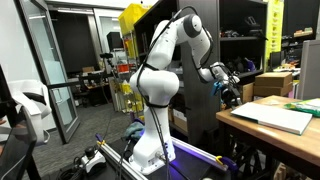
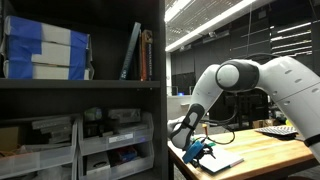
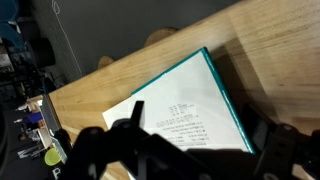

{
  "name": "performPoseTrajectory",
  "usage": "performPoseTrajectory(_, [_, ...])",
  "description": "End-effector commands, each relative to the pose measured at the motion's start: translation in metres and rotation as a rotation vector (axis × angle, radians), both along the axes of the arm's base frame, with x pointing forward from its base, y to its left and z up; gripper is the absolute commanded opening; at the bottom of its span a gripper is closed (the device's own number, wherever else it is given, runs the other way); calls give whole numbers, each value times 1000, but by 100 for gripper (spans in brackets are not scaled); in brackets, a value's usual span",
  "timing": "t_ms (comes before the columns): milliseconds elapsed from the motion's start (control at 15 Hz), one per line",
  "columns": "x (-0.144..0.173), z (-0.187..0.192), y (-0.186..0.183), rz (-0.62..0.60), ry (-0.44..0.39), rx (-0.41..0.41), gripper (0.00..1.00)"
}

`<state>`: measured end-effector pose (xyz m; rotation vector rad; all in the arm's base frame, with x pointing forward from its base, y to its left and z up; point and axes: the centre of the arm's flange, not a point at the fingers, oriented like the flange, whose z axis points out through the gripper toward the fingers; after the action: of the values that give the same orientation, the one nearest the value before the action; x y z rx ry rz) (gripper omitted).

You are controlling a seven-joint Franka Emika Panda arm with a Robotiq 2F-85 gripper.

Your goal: Close the book.

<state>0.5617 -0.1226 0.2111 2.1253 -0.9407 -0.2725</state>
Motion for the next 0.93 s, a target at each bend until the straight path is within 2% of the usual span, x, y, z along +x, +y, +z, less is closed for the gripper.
performPoseTrajectory(0, [5,5,-6,-14,-18,-36,100])
performPoseTrajectory(600, [27,38,-63,-157,-113,-11,100])
performPoseTrajectory(867, [30,41,-86,-217,-140,-3,100])
